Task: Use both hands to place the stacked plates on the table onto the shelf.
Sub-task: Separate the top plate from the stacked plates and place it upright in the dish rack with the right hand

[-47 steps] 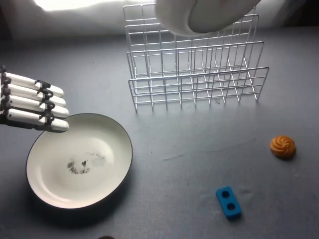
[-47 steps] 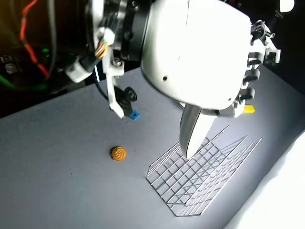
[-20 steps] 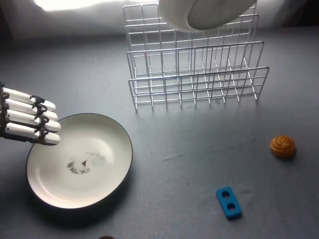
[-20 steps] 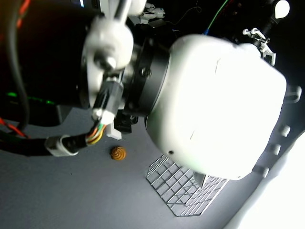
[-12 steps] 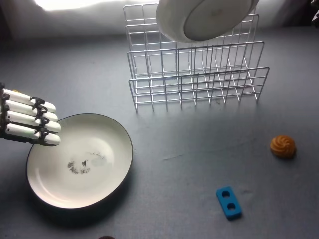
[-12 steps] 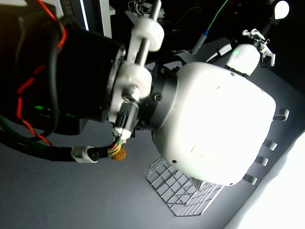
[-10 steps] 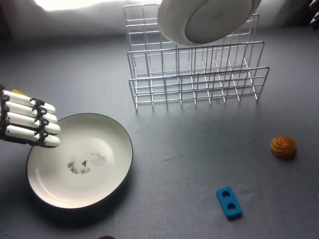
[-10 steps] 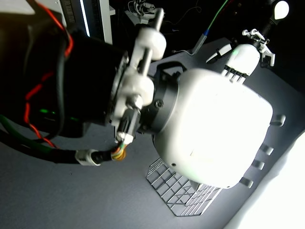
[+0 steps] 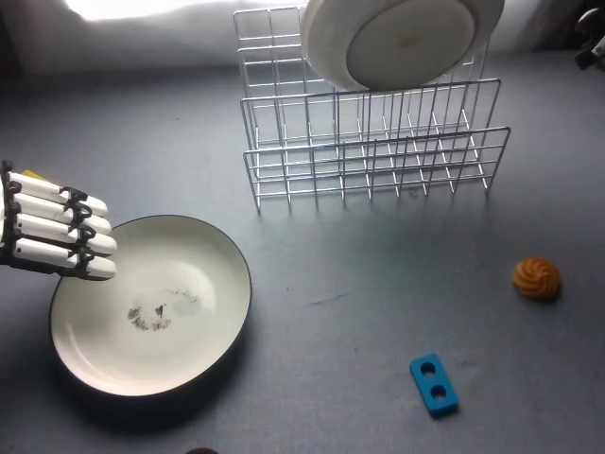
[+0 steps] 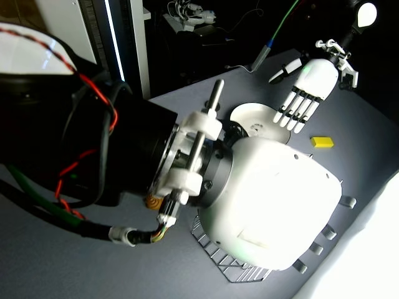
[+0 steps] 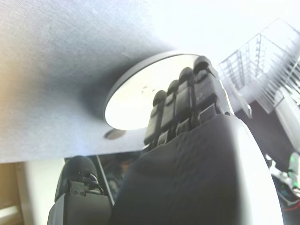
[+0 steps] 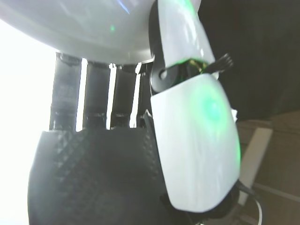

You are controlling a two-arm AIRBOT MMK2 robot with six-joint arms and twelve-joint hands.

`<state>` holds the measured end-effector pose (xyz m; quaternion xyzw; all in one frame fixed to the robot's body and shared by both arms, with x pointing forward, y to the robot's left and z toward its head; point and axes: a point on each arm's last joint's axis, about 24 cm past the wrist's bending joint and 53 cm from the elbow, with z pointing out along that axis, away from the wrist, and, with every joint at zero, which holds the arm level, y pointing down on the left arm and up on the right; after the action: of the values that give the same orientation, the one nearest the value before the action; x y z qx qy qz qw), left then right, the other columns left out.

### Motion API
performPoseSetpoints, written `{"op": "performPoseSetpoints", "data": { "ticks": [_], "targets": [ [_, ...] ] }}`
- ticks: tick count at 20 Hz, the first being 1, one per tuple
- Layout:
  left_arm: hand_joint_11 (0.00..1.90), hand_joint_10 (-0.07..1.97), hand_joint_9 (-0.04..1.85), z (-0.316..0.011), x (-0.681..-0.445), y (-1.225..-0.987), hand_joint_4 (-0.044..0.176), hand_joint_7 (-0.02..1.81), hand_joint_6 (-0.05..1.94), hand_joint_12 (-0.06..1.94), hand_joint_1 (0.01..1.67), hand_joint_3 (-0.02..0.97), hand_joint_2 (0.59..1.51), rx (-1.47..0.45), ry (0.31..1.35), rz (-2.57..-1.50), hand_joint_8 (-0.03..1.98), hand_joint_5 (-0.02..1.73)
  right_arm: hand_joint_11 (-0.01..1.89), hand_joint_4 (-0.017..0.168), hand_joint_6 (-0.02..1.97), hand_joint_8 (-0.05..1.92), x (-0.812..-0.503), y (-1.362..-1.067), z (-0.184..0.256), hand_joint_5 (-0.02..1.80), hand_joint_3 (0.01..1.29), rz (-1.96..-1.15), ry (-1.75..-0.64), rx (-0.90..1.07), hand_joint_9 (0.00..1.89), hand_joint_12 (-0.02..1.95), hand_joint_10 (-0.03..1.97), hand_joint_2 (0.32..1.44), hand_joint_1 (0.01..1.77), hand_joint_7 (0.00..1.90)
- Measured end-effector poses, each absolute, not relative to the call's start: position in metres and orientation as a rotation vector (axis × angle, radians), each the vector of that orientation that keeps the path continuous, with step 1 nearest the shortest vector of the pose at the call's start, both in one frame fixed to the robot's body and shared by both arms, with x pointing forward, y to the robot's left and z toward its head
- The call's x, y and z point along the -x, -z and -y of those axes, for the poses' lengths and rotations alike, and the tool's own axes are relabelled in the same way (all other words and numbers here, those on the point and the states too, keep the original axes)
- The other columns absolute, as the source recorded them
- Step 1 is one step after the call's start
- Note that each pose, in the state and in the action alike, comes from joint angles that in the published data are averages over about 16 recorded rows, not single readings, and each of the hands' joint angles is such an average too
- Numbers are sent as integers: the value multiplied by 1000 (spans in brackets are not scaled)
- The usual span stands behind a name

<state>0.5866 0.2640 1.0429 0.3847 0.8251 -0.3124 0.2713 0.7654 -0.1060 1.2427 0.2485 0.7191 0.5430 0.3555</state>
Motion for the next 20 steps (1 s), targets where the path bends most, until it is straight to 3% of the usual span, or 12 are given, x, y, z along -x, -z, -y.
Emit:
{"op": "performPoseSetpoints", "data": {
  "ticks": [20],
  "targets": [
    [21, 8, 18, -268, -585, -1034, 5, 18, 7, -16, 18, 20, 1064, -1040, 830, -2245, -7, 23, 846, -9, 891, 851, -777, -1185, 112, 880, 11, -1911, -1315, -759, 991, 1314, 1137, 1018, 1375, 1038]
  ]
}}
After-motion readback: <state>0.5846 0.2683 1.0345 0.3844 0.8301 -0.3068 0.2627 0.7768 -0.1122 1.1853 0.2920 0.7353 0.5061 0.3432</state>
